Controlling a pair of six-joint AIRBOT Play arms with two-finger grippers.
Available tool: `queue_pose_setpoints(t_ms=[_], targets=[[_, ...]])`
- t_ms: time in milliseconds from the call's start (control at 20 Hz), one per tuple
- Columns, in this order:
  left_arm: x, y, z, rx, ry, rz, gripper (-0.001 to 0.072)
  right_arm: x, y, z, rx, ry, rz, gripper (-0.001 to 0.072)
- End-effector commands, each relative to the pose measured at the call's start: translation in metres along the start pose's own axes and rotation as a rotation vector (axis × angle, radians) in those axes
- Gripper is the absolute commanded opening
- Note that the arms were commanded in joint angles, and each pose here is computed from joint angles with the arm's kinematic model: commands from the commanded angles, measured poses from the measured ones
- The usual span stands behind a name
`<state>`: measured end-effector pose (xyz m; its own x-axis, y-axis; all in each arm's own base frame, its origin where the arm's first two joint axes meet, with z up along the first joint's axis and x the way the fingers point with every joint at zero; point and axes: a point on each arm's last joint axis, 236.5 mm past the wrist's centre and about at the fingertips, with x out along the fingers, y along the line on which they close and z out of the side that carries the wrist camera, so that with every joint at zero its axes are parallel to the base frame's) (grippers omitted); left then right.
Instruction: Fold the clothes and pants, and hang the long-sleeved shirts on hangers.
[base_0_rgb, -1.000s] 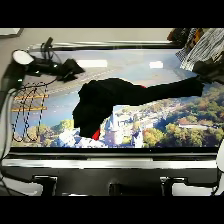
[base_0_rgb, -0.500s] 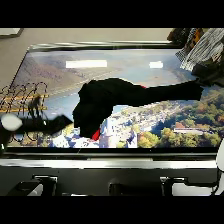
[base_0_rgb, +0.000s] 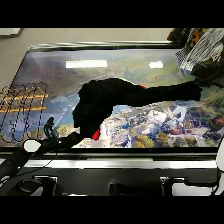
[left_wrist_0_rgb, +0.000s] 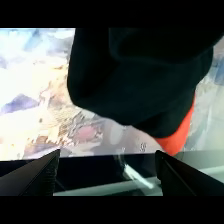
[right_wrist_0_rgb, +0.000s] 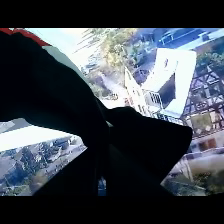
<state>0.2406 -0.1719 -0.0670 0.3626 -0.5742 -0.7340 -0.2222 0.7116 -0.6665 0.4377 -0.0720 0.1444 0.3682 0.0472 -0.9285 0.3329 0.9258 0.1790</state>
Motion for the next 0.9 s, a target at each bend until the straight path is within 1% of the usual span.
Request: queue_pose_setpoints(t_ms=[0, 200, 350, 400, 450, 550, 600, 700, 750, 850], targets=[[0.013, -0.012, 0.016, -0.026, -0.071, -0.052, 0.0718, 0.0, 0.002, -0.002, 0.002, 0.008, 0.01, 0.0031], [0.022, -0.011, 0.032, -0.029, -0.097, -0.028, 0.0717, 0.0, 0.003, -0.002, 0.002, 0.008, 0.014, 0.0031], [0.032, -0.005, 0.031, -0.046, -0.066, -0.004, 0.0712, 0.0, 0.003, -0.002, 0.002, 0.008, 0.015, 0.0031], [0.034, -0.004, 0.032, -0.048, -0.062, 0.0, 0.0665, 0.0, 0.004, -0.002, 0.003, 0.009, 0.017, 0.0031], [0.035, -0.004, 0.033, -0.049, -0.06, 0.002, 0.0494, 0.0, 0.005, -0.002, 0.014, 0.008, 0.02, 0.0031], [0.035, -0.01, 0.035, -0.043, -0.057, -0.007, 0.0052, 0.0, 0.015, -0.001, 0.045, 0.006, 0.066, 0.0031], [0.033, -0.019, 0.038, -0.011, -0.055, -0.024, 0.0031, -0.001, 0.024, -0.001, 0.043, 0.007, 0.101, 0.0031], [0.025, -0.049, 0.046, 0.088, -0.042, -0.08, 0.0029, -0.002, 0.052, -0.001, 0.019, 0.002, 0.195, 0.0031], [0.015, -0.069, 0.058, 0.156, -0.044, -0.11, 0.0028, -0.004, 0.067, 0.0, -0.016, -0.009, 0.235, 0.0031], [-0.017, -0.11, 0.102, 0.255, -0.121, -0.139, 0.0027, -0.007, 0.091, 0.006, -0.081, -0.058, 0.283, 0.0031]])
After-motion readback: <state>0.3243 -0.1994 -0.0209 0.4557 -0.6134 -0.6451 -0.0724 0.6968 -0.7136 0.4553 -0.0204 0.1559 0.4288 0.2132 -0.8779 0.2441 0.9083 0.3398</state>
